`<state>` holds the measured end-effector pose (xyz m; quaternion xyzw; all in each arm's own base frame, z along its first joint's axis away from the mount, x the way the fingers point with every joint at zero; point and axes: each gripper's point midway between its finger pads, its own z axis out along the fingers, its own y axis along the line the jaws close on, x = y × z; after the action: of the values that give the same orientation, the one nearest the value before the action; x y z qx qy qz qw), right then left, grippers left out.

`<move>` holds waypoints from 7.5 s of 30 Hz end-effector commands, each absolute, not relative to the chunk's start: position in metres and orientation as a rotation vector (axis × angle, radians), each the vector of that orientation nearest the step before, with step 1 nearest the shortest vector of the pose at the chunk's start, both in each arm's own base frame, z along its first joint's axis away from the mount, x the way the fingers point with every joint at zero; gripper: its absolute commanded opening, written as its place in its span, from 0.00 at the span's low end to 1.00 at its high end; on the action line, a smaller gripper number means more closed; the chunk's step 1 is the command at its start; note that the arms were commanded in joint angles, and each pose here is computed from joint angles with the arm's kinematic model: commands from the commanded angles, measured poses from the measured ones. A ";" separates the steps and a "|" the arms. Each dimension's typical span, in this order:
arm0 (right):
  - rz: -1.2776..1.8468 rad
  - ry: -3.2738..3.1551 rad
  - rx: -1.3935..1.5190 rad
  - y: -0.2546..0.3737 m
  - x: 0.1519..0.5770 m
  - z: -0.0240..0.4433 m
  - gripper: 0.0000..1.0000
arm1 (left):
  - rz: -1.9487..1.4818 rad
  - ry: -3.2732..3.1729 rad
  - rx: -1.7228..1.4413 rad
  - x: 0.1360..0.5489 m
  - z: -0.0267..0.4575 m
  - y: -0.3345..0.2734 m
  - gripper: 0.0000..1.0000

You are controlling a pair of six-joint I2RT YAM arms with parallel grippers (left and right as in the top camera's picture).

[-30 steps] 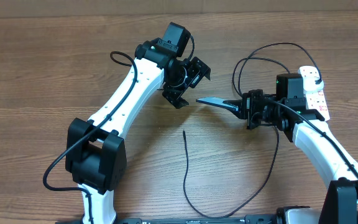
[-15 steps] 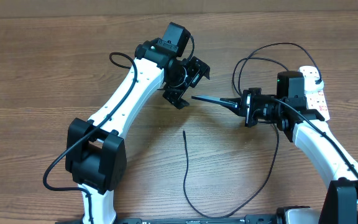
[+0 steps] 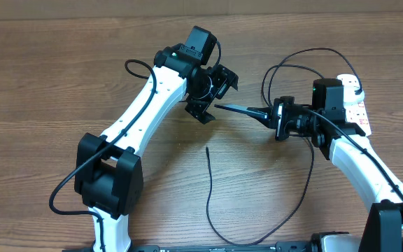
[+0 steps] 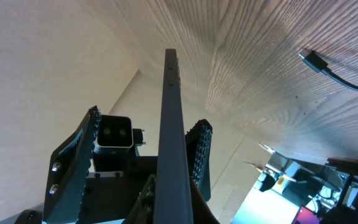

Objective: Plug charger to phone and switch on socket

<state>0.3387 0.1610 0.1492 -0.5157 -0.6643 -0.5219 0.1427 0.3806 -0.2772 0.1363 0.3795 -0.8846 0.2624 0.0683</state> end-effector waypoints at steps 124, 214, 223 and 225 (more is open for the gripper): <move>-1.685 -1.647 -1.493 0.180 0.367 0.206 0.04 | 1.081 -2.650 1.219 0.413 0.172 -0.312 0.09; -1.835 -2.697 -0.637 0.175 0.345 0.163 1.00 | 1.268 -2.805 0.509 0.419 0.181 -0.235 0.04; -1.837 -2.846 -0.414 0.174 0.342 0.159 1.00 | 1.383 -2.750 0.352 0.411 0.192 -0.236 0.04; -1.805 -2.866 -0.417 0.172 0.341 0.154 1.00 | 1.411 -2.726 0.352 0.411 0.196 -0.235 0.05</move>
<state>0.3381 0.1746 0.1514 -0.1531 -0.8239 -0.5361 -0.1022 0.4117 -0.2337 0.1704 0.1447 -0.8994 0.4114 0.0305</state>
